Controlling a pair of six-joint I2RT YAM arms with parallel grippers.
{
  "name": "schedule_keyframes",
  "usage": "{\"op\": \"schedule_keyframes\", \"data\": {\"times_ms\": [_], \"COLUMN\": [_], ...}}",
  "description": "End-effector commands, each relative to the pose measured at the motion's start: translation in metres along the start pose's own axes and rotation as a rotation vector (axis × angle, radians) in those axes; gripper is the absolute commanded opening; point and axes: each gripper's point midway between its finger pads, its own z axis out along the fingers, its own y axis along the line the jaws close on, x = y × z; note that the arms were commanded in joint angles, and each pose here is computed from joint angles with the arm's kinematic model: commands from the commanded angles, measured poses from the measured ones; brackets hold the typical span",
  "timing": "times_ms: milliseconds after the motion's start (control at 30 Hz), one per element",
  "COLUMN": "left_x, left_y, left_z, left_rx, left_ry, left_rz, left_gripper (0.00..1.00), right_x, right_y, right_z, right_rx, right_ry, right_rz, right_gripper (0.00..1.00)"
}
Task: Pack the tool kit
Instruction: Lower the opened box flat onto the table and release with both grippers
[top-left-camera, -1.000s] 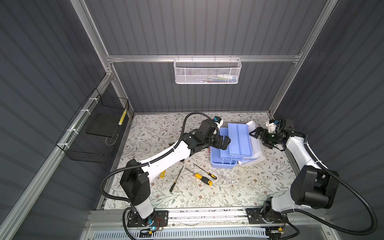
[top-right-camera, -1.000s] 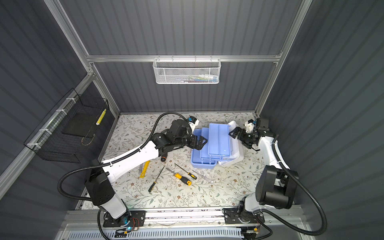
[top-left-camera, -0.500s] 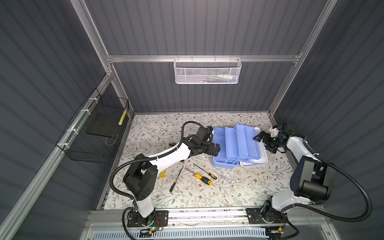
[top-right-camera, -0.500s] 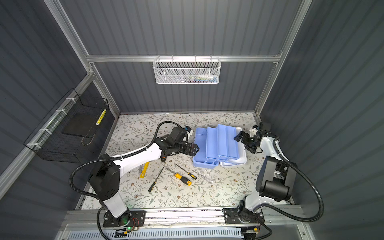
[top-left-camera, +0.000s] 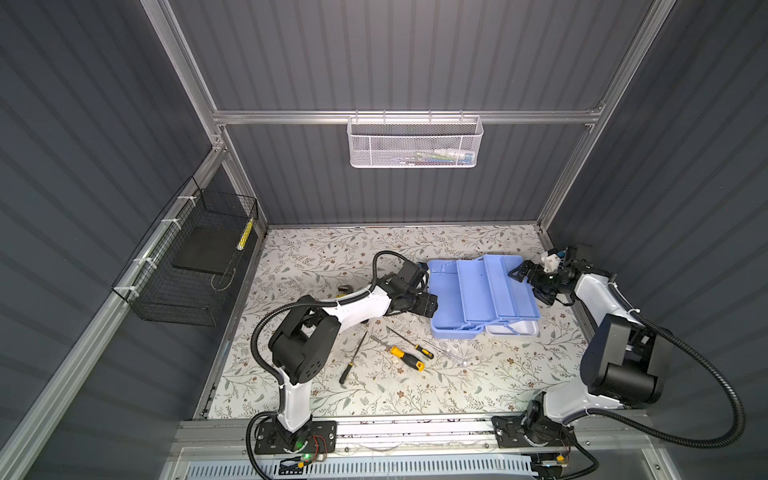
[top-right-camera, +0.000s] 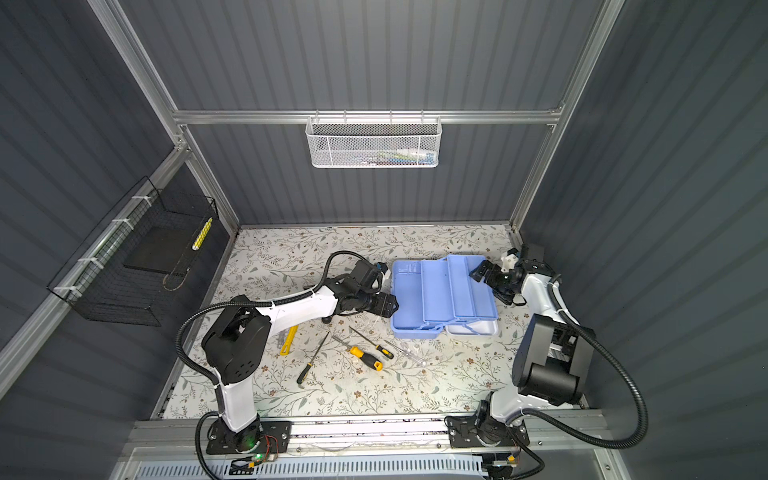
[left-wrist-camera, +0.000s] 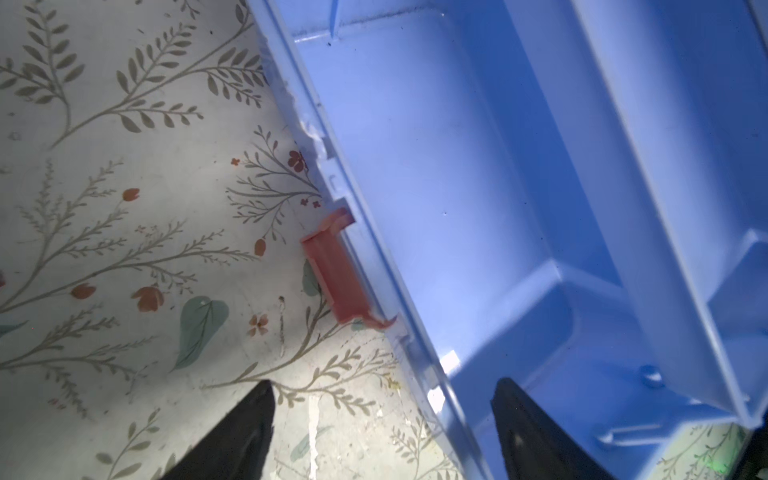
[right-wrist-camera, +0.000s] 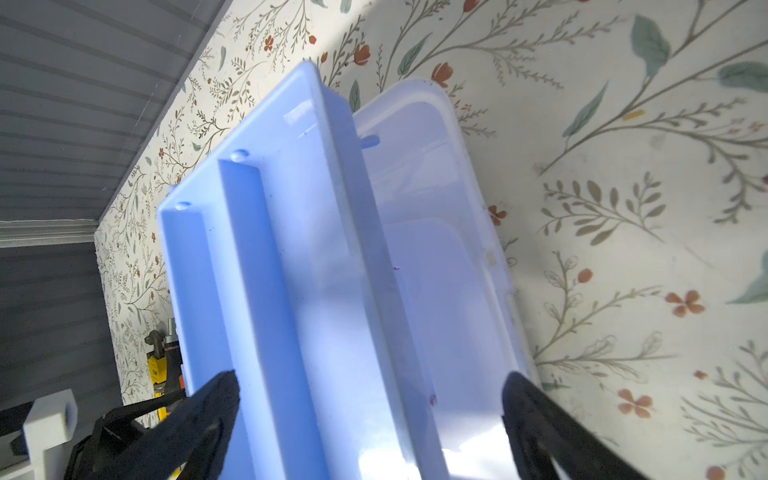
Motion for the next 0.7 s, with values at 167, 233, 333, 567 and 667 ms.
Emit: {"op": "schedule_keyframes", "data": {"times_ms": [167,233,333,567,667], "left_x": [-0.006,-0.004,0.001,0.012,0.010], "left_y": [-0.019,-0.022,-0.026,-0.034,-0.035], "left_z": [0.009,0.009,0.011,0.015,0.010], "left_rx": [0.116,0.125,0.129,0.138,0.138], "left_ry": [0.002,0.001,0.007,0.022,0.005], "left_rz": [-0.040,-0.044,-0.042,-0.034,-0.031], "left_gripper": [0.70,0.65,0.63,0.53,0.57], "right_x": [-0.007,-0.009,-0.011,-0.013,-0.012], "right_y": [0.000,0.003,0.009,0.029,0.041], "right_z": [-0.018,-0.023,-0.030,-0.045,-0.055], "right_rx": [0.057,0.059,0.049,0.042,0.042], "right_ry": [-0.043,-0.063,-0.082,-0.126,-0.150], "right_rz": [-0.014,-0.020,-0.033,-0.085,-0.116], "right_gripper": [0.99,0.99,0.99,0.99,0.99]}}
